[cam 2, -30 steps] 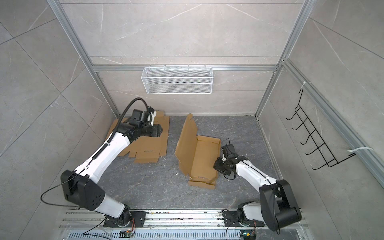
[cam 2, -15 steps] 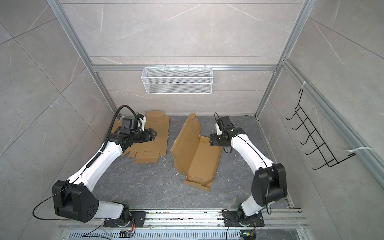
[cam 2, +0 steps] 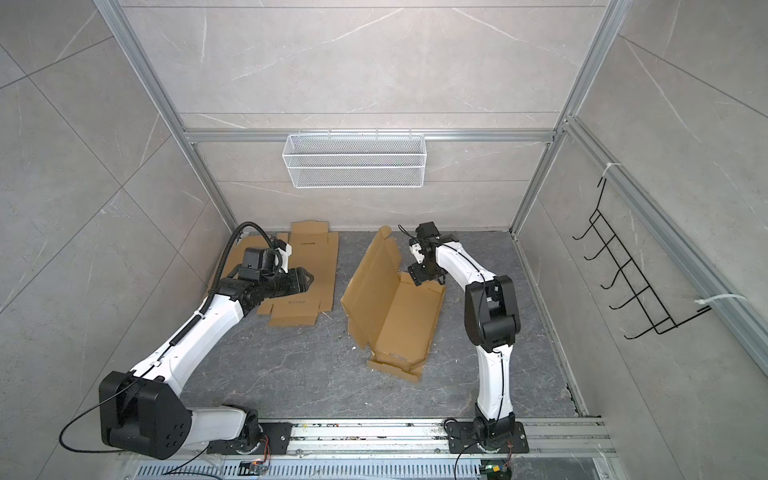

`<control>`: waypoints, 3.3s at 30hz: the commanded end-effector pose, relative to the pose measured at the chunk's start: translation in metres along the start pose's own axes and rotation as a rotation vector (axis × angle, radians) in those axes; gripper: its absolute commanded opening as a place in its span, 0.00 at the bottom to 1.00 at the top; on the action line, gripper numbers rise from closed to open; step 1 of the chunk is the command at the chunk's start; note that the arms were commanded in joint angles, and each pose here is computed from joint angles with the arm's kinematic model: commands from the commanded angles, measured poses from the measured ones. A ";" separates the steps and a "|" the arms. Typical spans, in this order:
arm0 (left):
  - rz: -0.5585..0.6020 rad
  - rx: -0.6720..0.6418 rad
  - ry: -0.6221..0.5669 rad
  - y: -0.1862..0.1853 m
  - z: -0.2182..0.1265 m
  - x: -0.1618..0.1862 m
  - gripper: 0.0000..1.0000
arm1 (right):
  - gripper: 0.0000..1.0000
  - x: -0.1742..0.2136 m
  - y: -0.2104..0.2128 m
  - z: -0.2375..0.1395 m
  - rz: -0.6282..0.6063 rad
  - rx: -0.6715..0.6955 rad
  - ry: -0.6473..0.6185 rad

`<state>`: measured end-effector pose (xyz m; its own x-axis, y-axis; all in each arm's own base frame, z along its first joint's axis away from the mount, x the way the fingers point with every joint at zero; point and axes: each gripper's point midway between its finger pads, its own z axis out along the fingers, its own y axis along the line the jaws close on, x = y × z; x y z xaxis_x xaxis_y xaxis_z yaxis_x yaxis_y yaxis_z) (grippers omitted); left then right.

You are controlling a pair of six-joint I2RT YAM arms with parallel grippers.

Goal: Fold the paper box

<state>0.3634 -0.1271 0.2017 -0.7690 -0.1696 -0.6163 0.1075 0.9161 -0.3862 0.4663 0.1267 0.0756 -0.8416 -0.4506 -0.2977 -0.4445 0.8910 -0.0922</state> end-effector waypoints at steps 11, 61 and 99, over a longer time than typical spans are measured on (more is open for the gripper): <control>-0.008 0.011 -0.019 0.000 -0.007 -0.001 0.57 | 0.54 -0.001 0.013 0.031 -0.010 -0.074 0.057; -0.418 0.419 0.356 -0.072 0.083 0.164 0.99 | 0.16 0.141 0.027 -0.005 0.466 -0.003 0.124; -0.170 0.287 0.411 -0.101 0.084 0.161 0.75 | 0.10 0.126 0.056 -0.021 0.452 0.005 0.014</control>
<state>0.2807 -0.2654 0.0615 -0.9743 -0.0956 -0.2039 0.0460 0.8017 -0.5959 0.3274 0.1112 0.0519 -0.9591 -0.0374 -0.2804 -0.0401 0.9992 0.0040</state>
